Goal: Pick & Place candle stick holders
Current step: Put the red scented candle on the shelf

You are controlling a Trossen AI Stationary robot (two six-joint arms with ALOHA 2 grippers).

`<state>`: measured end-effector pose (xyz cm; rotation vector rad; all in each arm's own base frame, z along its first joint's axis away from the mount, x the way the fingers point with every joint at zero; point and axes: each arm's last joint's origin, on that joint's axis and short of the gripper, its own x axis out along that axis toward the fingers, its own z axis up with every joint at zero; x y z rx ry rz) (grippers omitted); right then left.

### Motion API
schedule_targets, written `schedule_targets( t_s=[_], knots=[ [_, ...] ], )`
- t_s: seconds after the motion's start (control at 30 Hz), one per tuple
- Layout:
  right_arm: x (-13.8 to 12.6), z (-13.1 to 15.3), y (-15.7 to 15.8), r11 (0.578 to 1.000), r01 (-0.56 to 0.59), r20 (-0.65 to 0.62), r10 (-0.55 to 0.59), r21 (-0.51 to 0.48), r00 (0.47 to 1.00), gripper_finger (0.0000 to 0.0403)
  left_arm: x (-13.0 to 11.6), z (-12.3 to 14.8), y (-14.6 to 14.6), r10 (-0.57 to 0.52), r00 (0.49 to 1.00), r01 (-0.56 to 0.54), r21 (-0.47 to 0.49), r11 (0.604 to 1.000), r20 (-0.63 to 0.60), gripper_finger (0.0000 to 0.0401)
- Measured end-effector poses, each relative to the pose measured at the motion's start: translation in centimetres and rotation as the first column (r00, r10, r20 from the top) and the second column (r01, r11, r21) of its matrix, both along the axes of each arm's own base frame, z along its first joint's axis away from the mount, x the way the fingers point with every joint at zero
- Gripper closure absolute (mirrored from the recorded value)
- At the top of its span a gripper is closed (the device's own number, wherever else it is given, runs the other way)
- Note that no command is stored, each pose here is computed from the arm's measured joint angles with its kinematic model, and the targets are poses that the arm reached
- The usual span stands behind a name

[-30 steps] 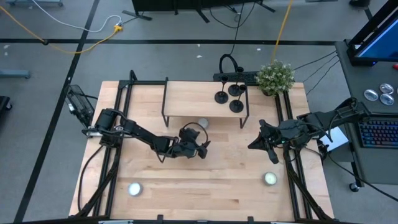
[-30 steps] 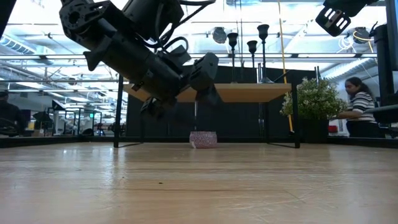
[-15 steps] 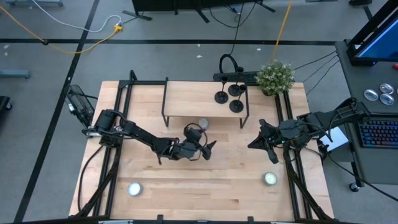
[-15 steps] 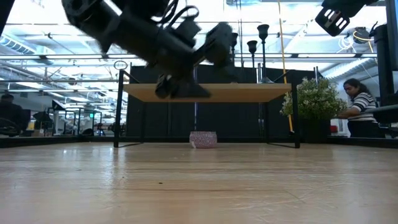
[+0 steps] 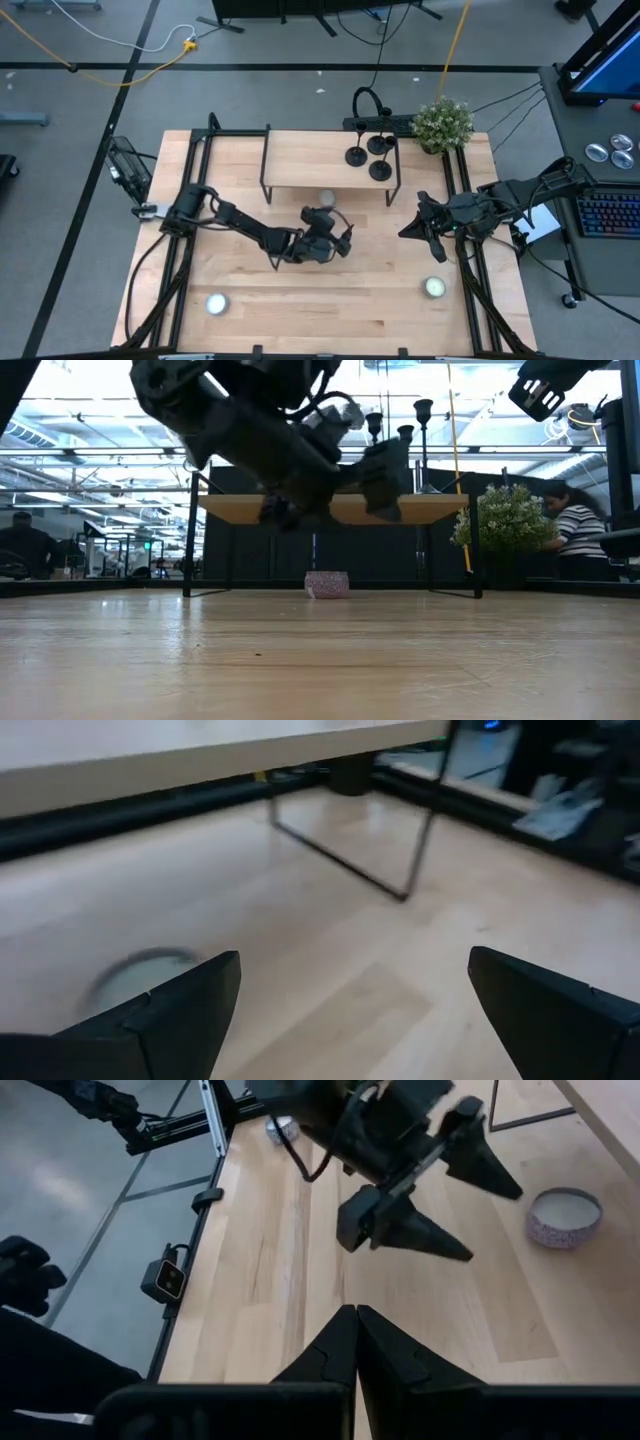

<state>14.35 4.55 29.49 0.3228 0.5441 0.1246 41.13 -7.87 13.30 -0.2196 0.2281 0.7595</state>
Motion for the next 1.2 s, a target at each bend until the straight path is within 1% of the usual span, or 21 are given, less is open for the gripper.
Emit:
schedule_targets(
  t_s=[0.07, 0.13, 0.23, 0.4, 0.57, 0.7, 0.87, 1.0, 1.13, 1.2],
  knots=[
    [0.0, 0.0, 0.0, 1.000, -0.001, 0.001, 0.001, -0.002, 1.000, 0.0403, -0.4, -0.3, -0.4, 0.050, 0.998, -0.048, 0.040, 0.998, -0.034, 0.0004],
    [0.0, 0.0, 0.0, 1.000, -0.002, 0.000, 0.002, -0.003, 1.000, 0.0403, -0.9, -0.7, -0.5, 0.104, 0.993, -0.101, 0.050, 0.994, -0.050, 0.0004],
    [0.0, 0.0, 0.0, 1.000, -0.006, 0.002, 0.006, -0.010, 1.000, 0.0403, -1.4, -1.3, 0.1, 0.184, 0.982, -0.184, 0.022, 0.983, -0.043, 0.0004],
    [0.0, -0.1, 0.0, 1.000, -0.007, -0.006, 0.007, -0.015, 1.000, 0.0403, -1.3, -1.5, 1.4, 0.240, 0.971, -0.240, -0.032, 0.970, -0.011, 0.0004],
    [-0.2, -0.3, -0.1, 1.000, -0.008, -0.031, 0.007, -0.023, 1.000, 0.0403, -1.1, -1.6, 2.6, 0.240, 0.971, -0.240, -0.074, 0.968, -0.017, 0.0004],
    [-0.2, -0.4, -0.1, 1.000, -0.008, -0.043, 0.007, -0.027, 0.999, 0.0403, -1.0, -1.6, 3.3, 0.249, 0.968, -0.250, -0.077, 0.965, -0.021, 0.0004],
    [-0.2, -0.4, -0.1, 0.999, -0.015, -0.040, 0.014, -0.038, 0.999, 0.0403, -0.8, -2.3, 3.7, 0.221, 0.974, -0.225, -0.114, 0.968, -0.045, 0.0004],
    [-0.2, -0.4, -0.1, 0.999, -0.019, -0.038, 0.017, -0.043, 0.999, 0.0403, -0.8, -2.2, 4.0, 0.229, 0.971, -0.233, -0.065, 0.970, -0.065, 0.0004],
    [-0.2, -0.4, -0.1, 0.999, -0.022, -0.037, 0.020, -0.049, 0.999, 0.0403, -0.7, -2.2, 4.6, 0.219, 0.973, -0.225, -0.088, 0.970, -0.072, 0.0004],
    [-0.2, -0.4, -0.1, 0.999, -0.021, -0.037, 0.019, -0.048, 0.999, 0.0403, -0.7, -2.3, 4.9, 0.226, 0.971, -0.232, -0.075, 0.970, -0.082, 0.0004]
  ],
)
